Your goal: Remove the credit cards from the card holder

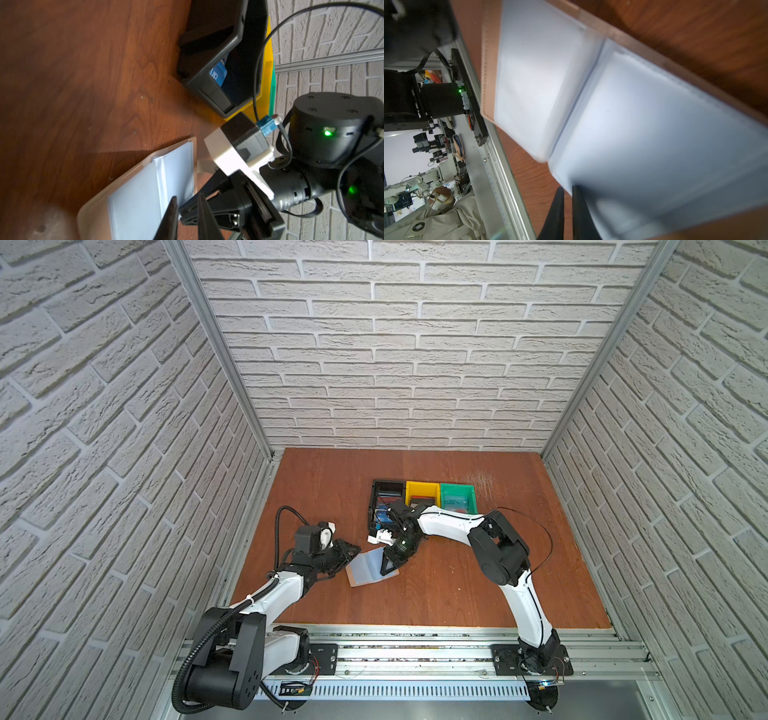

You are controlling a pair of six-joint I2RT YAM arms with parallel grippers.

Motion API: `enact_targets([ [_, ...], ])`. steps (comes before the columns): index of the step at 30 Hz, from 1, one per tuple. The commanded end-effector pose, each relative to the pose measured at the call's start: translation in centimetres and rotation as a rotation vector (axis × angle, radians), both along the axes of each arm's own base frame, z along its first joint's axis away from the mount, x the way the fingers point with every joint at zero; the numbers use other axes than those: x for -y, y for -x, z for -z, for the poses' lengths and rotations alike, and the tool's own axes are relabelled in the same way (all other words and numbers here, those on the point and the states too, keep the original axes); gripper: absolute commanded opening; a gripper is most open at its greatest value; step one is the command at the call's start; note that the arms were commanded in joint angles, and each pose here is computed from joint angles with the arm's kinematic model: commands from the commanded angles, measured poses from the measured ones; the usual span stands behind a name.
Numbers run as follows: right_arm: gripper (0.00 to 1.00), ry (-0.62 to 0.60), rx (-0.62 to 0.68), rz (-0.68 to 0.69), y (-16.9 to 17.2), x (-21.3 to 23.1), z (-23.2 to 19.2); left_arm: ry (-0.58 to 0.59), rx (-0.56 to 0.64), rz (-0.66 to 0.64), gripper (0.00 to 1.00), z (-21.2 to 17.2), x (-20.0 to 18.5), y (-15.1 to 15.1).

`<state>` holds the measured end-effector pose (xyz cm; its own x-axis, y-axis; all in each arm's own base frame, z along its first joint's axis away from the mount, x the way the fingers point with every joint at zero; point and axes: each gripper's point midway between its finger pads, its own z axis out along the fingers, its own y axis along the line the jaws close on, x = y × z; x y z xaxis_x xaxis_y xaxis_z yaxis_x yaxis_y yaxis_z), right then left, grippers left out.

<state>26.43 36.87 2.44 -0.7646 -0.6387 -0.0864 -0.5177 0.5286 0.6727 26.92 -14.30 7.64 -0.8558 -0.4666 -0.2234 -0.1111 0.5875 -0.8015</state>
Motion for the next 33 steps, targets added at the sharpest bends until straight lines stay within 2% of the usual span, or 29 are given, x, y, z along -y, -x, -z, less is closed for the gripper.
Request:
enact_targets([
  [1, 0.12, -0.014, 0.093, 0.041, -2.2, -0.4, -2.0, -0.018, -0.017, -0.003, 0.2, 0.5, -0.2, 1.0],
  [11, 0.12, 0.051, 0.131, 0.04, -2.3, 1.1, -1.8, -0.087, -0.083, -0.028, 0.2, 2.6, -1.5, 3.0],
  [33, 0.11, 0.087, 0.139, 0.079, -3.7, 2.7, -1.4, -0.126, -0.143, -0.023, 0.2, 5.7, -1.8, 3.2],
])
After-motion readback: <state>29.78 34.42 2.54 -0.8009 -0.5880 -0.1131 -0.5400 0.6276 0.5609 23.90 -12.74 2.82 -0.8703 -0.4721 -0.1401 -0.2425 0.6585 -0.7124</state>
